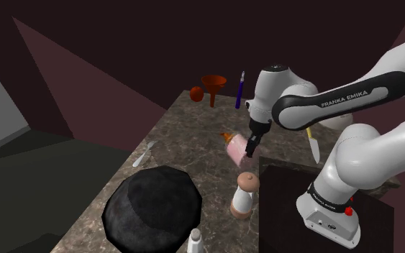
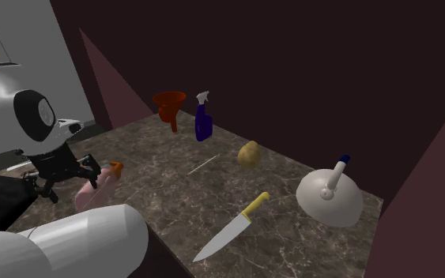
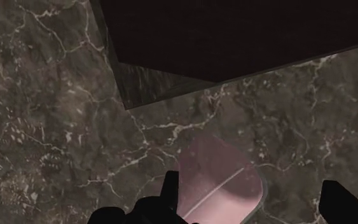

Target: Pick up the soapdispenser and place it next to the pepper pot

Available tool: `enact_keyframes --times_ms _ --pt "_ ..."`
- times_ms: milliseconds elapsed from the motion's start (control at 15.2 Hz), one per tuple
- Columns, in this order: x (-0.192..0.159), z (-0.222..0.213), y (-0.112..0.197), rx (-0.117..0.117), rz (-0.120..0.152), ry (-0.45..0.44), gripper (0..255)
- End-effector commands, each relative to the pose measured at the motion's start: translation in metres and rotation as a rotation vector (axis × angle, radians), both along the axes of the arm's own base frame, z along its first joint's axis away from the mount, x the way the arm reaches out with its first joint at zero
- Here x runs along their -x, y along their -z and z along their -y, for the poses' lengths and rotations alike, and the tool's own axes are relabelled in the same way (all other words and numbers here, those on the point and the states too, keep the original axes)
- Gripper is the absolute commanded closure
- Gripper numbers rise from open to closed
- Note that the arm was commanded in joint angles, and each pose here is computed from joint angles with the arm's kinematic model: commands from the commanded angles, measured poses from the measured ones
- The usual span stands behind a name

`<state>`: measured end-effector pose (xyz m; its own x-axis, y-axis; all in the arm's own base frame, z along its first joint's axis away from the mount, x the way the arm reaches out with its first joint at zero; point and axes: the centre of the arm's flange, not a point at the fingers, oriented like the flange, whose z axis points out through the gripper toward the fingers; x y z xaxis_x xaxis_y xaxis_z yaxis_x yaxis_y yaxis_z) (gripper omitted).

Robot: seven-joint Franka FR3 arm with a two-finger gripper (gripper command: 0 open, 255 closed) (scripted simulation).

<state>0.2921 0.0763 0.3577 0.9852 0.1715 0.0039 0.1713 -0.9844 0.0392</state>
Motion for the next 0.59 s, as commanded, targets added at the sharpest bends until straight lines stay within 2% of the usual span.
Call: enact_keyframes --times_ms 0,66,528 --pt "0.001 0.001 -0.023 0.0 -0.002 0.0 0" --pt "0.001 0.0 -0.034 0.0 -0.002 0.0 0" --pt "0.001 0.0 -0.034 0.0 -0.002 0.0 0"
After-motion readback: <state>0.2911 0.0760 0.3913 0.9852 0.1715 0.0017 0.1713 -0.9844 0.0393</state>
